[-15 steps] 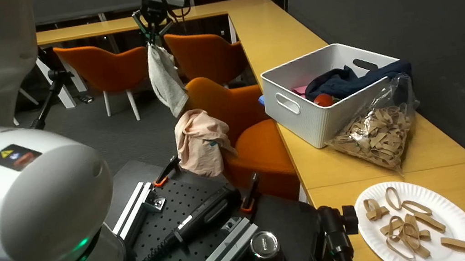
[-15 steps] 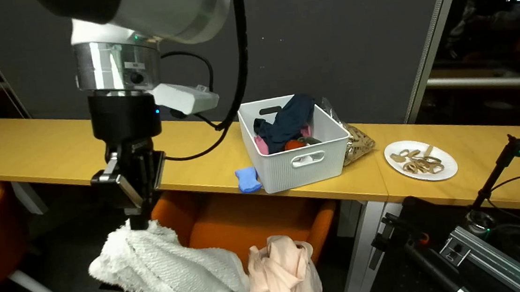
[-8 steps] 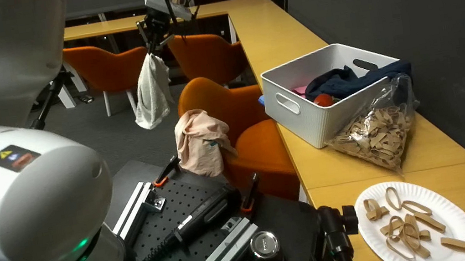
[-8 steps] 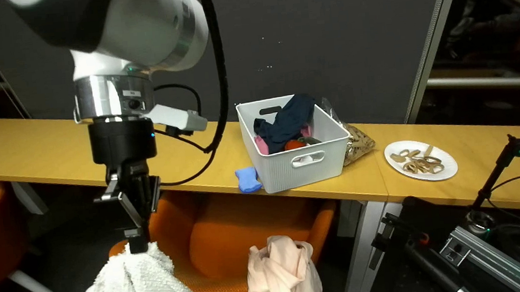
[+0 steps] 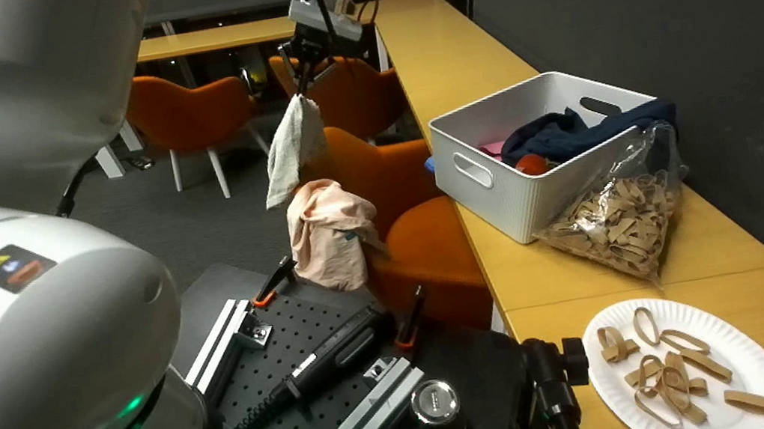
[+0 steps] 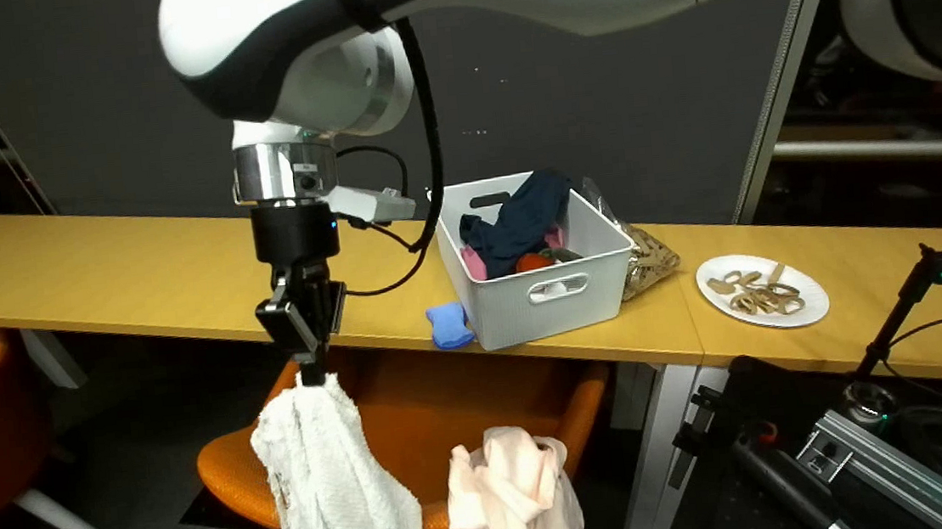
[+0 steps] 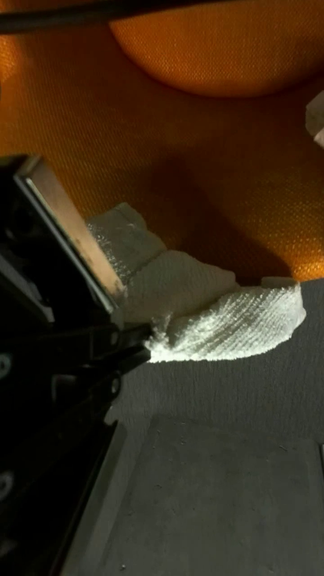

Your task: Remove the white towel from the container and put it on the backrest of the sofa then put the peach t-shirt in the container.

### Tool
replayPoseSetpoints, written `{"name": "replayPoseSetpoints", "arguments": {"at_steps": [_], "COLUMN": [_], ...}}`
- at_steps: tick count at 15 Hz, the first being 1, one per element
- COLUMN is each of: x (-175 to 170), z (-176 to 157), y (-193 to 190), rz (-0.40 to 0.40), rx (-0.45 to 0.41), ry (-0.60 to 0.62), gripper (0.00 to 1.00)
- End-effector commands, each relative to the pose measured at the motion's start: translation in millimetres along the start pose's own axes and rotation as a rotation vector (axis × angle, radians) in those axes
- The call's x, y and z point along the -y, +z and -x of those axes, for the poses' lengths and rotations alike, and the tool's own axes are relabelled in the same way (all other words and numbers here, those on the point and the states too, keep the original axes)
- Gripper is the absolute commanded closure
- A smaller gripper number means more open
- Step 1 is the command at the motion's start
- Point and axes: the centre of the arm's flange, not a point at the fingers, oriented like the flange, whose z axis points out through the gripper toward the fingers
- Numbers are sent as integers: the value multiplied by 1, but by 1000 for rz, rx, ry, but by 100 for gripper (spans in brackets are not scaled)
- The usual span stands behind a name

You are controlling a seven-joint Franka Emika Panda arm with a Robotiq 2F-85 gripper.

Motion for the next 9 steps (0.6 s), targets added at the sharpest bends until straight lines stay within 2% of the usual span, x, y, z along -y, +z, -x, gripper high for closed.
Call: {"name": "replayPoseSetpoints", "arguments": {"at_steps": [1, 3, 9], "x": [-19, -26, -21], "z": [-5, -5, 4], "y": [-33, -39, -58], "rz": [73, 95, 148], "rx": [-27, -32, -41], "ry": [70, 103, 153], "gripper": [69, 61, 17]}}
